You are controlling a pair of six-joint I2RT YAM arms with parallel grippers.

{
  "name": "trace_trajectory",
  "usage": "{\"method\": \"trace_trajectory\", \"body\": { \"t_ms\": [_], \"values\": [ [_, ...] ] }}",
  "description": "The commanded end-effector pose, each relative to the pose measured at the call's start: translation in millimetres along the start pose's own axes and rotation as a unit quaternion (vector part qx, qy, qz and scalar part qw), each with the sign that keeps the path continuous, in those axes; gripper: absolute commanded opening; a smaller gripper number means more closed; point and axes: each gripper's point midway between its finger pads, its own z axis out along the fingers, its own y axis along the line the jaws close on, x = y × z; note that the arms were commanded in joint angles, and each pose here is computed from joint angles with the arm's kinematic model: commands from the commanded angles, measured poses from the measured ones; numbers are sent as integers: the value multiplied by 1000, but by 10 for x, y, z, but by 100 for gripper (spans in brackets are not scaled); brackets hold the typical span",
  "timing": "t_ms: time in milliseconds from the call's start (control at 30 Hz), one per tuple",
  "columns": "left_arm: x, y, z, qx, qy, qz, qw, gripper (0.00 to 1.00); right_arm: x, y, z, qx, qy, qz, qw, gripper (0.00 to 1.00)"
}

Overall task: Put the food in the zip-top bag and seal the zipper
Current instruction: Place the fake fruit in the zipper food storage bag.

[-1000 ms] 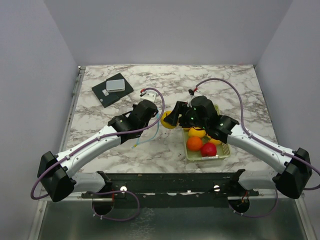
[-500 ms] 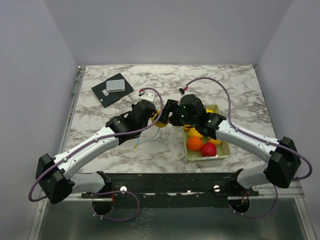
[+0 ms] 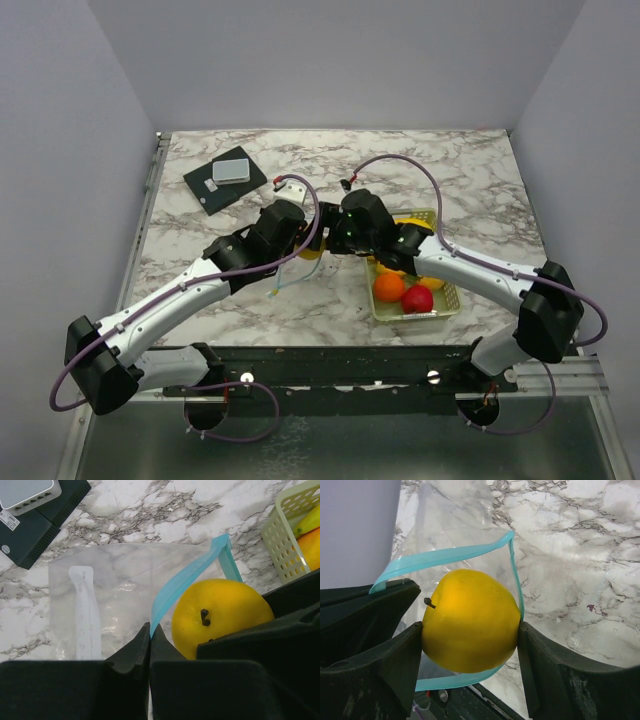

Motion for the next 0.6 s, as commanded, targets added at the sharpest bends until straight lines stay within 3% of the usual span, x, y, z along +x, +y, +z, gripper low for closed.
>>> {"method": "trace_trajectory", "body": {
  "t_ms": [0,67,300,567],
  "values": [
    [-70,-48,-63,20,-19,-8,1000,0,6,-71,65,40,-4,-10,999,34],
    [-77,-45,-66,20,-21,-8,1000,0,24,-63,78,44,-4,-13,999,40],
    [-70,-42,-62,18,-20,-6,1000,0,73,-28,119,45,-3,-20,999,77],
    [-66,-36,-55,17,-19,-5,1000,0,57,27,58,38,-12,-23,999,90]
  ]
}}
